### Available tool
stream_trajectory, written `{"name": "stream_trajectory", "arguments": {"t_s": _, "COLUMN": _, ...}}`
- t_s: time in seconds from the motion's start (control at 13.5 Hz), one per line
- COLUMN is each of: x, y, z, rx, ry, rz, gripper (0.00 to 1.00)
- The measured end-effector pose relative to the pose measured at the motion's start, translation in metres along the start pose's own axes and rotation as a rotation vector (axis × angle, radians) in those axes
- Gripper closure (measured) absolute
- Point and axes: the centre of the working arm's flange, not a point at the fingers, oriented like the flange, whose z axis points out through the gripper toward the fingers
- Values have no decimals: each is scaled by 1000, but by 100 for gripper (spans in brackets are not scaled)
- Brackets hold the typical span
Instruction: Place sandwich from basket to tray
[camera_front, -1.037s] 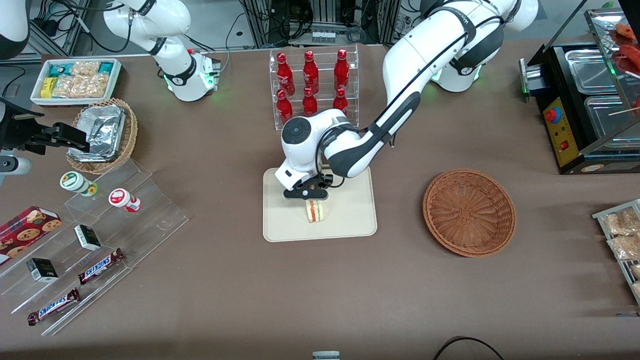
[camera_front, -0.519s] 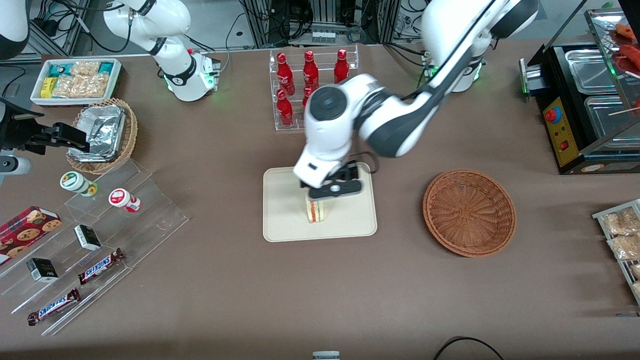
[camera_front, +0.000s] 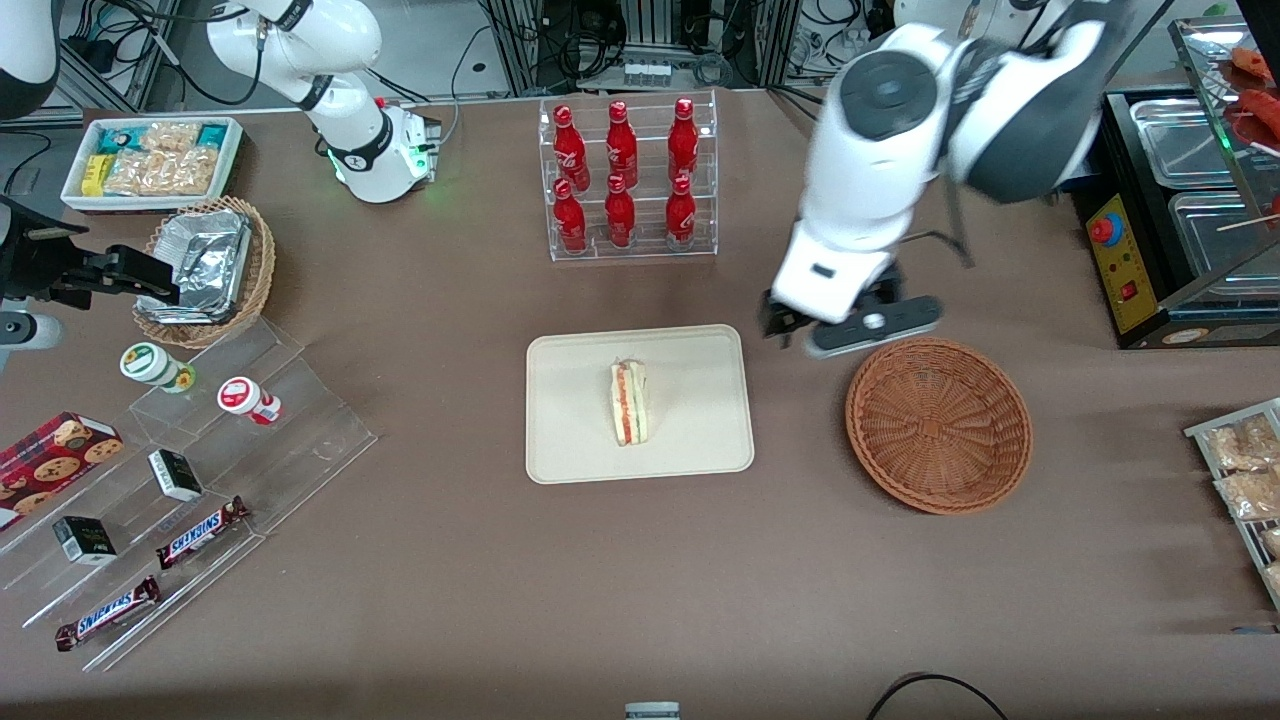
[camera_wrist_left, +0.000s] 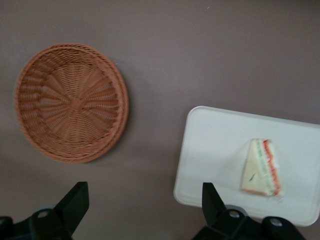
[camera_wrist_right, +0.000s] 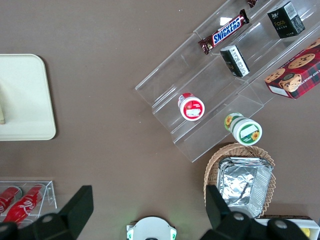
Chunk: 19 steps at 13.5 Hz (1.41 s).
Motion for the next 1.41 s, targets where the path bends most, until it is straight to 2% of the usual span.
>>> {"name": "stream_trajectory", "arguments": {"t_s": 0.22, "x": 16, "y": -62, "z": -11, "rx": 15, "ry": -22, "rz": 51, "gripper": 0}}
{"name": "stream_trajectory", "arguments": {"t_s": 0.44, "x": 31, "y": -93, "z": -10, "rx": 27, "ry": -41, "rz": 108, "gripper": 0}}
{"name": "stream_trajectory", "arguments": {"t_s": 0.67, "x": 54, "y": -143, "z": -13, "rx": 2, "ry": -70, "rz": 147, "gripper": 0}}
{"name": "stream_trajectory", "arguments": {"t_s": 0.89, "x": 70, "y": -194, "z": -25, "rx": -3, "ry": -93, "rz": 186, "gripper": 0}}
{"name": "stream_trajectory", "arguments": {"t_s": 1.41, "x": 74, "y": -232, "z": -63, "rx": -11, "ry": -103, "rz": 165, "gripper": 0}}
